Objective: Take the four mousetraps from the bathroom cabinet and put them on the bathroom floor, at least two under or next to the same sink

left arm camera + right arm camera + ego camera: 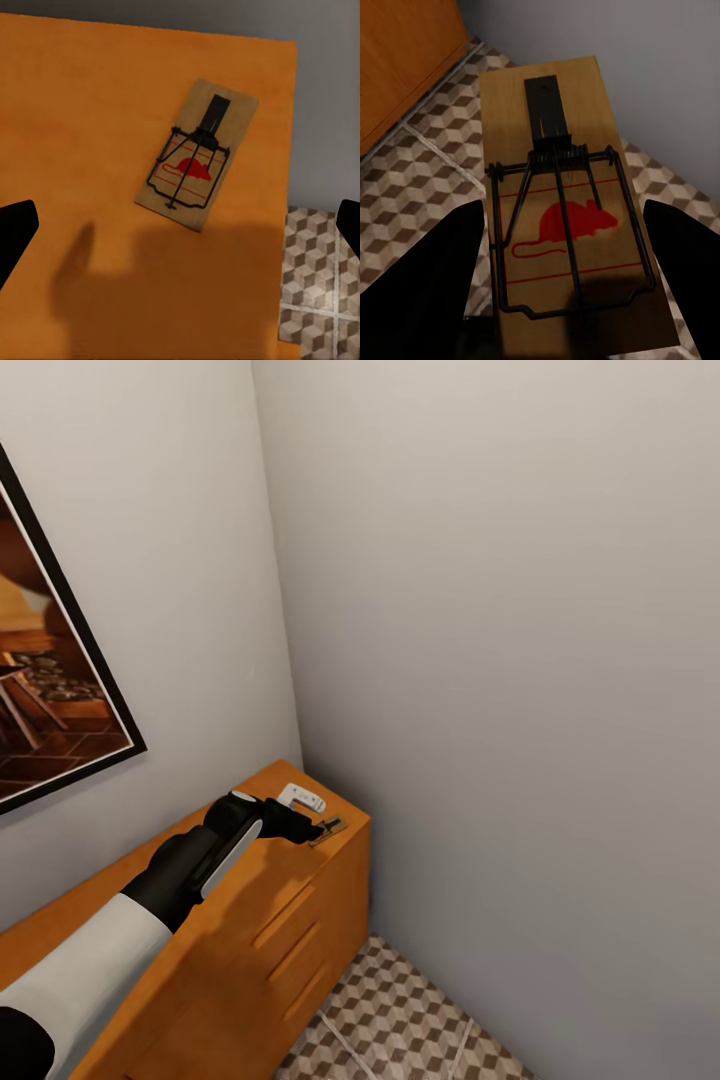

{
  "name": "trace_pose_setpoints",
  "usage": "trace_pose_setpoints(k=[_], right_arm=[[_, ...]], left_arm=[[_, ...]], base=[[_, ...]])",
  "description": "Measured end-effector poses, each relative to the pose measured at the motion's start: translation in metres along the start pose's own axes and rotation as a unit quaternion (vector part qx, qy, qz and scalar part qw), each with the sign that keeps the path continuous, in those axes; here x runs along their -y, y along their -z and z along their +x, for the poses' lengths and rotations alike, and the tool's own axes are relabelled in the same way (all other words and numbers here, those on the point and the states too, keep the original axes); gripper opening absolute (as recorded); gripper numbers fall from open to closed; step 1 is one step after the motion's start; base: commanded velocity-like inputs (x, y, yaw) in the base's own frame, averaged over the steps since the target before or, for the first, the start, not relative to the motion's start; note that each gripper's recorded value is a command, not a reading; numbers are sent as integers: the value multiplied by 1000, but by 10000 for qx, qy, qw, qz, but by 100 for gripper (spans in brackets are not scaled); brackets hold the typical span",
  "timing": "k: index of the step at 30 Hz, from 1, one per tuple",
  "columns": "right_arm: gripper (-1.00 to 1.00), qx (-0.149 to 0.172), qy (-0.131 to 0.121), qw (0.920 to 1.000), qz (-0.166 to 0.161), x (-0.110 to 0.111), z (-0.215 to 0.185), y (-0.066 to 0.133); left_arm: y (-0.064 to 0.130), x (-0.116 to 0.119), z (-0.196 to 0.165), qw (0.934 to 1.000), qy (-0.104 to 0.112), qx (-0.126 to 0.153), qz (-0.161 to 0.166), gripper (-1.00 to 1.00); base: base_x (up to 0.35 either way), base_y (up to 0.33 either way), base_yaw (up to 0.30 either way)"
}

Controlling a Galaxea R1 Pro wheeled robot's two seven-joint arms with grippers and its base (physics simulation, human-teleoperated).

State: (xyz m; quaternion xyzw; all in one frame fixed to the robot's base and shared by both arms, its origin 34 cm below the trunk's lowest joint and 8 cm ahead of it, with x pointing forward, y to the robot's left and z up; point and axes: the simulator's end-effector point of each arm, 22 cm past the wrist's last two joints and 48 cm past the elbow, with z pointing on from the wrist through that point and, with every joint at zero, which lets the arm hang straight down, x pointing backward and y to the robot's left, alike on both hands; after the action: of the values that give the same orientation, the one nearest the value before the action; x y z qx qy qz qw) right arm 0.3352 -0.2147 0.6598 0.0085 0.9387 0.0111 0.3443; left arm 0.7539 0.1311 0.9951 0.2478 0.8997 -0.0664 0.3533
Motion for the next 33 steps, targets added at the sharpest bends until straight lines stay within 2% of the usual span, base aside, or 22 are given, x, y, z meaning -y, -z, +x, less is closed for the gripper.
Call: trace_pose_setpoints(k=[6, 19, 33], right_arm=[[-100, -38, 1, 10000, -1, 0, 3, 0], [-100, -116, -2, 9999, 3, 0, 9, 1], [-100, -132, -2, 9999, 4, 0, 11, 2]], left_arm=[[-5, -1, -1, 10000, -10, 96, 8, 100], [-17, 4, 13, 10000, -64, -37, 51, 100], [-18, 4, 14, 10000, -64, -46, 58, 100]], base=[[0, 0, 0], [0, 0, 0], [0, 0, 0]])
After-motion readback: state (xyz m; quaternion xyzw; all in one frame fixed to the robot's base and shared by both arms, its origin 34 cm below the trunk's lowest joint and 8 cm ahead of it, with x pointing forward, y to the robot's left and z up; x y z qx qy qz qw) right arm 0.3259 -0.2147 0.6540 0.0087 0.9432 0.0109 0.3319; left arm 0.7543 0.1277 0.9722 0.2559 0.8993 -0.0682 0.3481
